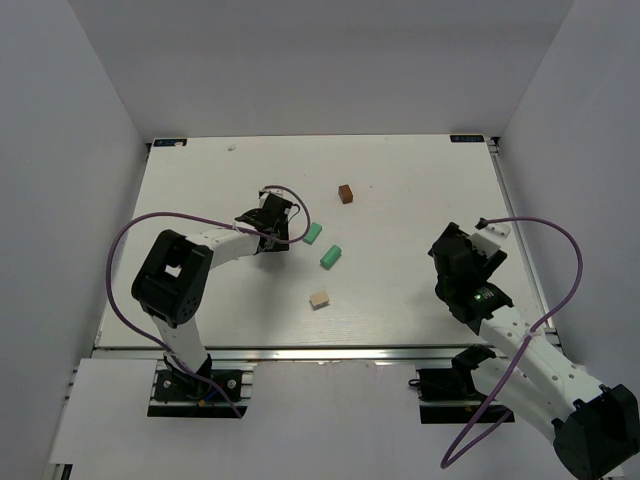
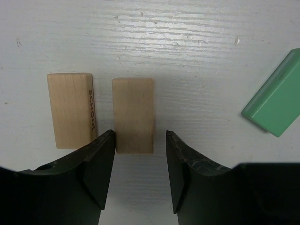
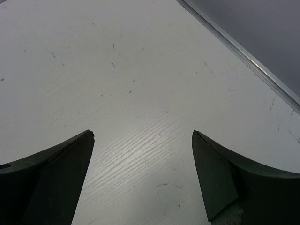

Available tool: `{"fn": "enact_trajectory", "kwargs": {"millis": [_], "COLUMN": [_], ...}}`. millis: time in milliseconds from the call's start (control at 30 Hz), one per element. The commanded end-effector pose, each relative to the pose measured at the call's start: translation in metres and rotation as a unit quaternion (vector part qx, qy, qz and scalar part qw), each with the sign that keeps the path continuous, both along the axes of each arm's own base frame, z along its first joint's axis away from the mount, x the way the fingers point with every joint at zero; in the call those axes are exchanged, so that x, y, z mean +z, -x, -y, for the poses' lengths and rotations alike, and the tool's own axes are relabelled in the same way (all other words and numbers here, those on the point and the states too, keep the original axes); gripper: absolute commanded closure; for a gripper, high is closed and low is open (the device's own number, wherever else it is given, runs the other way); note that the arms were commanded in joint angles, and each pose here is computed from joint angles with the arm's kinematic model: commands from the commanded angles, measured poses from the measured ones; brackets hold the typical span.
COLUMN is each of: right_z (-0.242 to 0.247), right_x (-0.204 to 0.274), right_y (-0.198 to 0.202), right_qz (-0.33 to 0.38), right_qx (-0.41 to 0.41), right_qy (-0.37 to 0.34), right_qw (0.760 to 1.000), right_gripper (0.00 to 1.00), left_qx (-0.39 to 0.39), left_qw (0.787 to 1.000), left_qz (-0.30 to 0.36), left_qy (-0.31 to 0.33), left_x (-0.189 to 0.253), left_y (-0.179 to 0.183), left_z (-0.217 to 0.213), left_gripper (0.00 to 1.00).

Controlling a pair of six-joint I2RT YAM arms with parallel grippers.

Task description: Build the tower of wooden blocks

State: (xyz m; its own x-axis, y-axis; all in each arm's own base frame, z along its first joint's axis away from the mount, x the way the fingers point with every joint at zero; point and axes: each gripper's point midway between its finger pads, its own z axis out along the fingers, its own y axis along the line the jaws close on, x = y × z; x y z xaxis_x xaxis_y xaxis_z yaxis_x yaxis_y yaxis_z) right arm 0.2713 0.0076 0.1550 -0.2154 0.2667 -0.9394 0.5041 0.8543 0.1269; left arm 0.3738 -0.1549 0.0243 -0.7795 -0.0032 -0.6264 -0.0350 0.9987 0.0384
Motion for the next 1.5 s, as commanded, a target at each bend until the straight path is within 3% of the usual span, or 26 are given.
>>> {"fn": "enact_trajectory", "kwargs": {"millis": [0, 333, 533, 600, 667, 900, 1067, 1233, 1467], "right_z": [0.004, 0.003, 0.004, 0.003, 0.003, 0.005, 0.007, 0.009, 0.010], "right_x": [0.016, 0.016, 0.016, 0.016, 0.015, 0.014, 0.014, 0.015, 0.015], "right_y": [-0.003, -0.003, -0.003, -0.003, -0.004, -0.004, -0.003, -0.003, -0.003], "right_qz": [0.024, 0.023, 0.023, 0.023, 0.022, 0.020, 0.017, 0.015, 0.018], "right_qx": [-0.019, -0.016, -0.019, -0.017, -0.015, -0.020, -0.026, -0.031, -0.032], "right_qy": [-0.006, -0.006, -0.004, -0.006, -0.006, -0.001, 0.010, 0.015, 0.016], "right_qw": [1.000, 1.000, 1.000, 1.000, 1.000, 1.000, 0.999, 0.999, 0.999], "right_gripper": [0.11, 0.11, 0.11, 0.11, 0.11, 0.11, 0.11, 0.11, 0.11], "left_qx": [0.000, 0.013, -0.005, -0.025, -0.073, -0.269, -0.324, -0.317, -0.307], "left_qw": [0.999, 1.000, 0.999, 0.997, 0.993, 0.957, 0.940, 0.944, 0.949], "left_qz": [0.024, 0.024, 0.047, 0.072, 0.084, 0.065, 0.040, 0.001, -0.025], "left_qy": [0.023, 0.010, 0.016, 0.031, 0.047, 0.091, 0.103, 0.087, 0.062], "left_x": [0.019, 0.026, 0.059, 0.084, 0.099, 0.103, 0.089, 0.062, 0.037], "left_y": [-0.005, -0.005, 0.004, 0.003, 0.002, -0.012, -0.025, -0.039, -0.049], "left_z": [0.004, -0.003, -0.007, -0.002, 0.011, 0.076, 0.101, 0.107, 0.111], "left_gripper": [0.43, 0.42, 0.25, 0.17, 0.02, 0.02, 0.02, 0.02, 0.10]}}
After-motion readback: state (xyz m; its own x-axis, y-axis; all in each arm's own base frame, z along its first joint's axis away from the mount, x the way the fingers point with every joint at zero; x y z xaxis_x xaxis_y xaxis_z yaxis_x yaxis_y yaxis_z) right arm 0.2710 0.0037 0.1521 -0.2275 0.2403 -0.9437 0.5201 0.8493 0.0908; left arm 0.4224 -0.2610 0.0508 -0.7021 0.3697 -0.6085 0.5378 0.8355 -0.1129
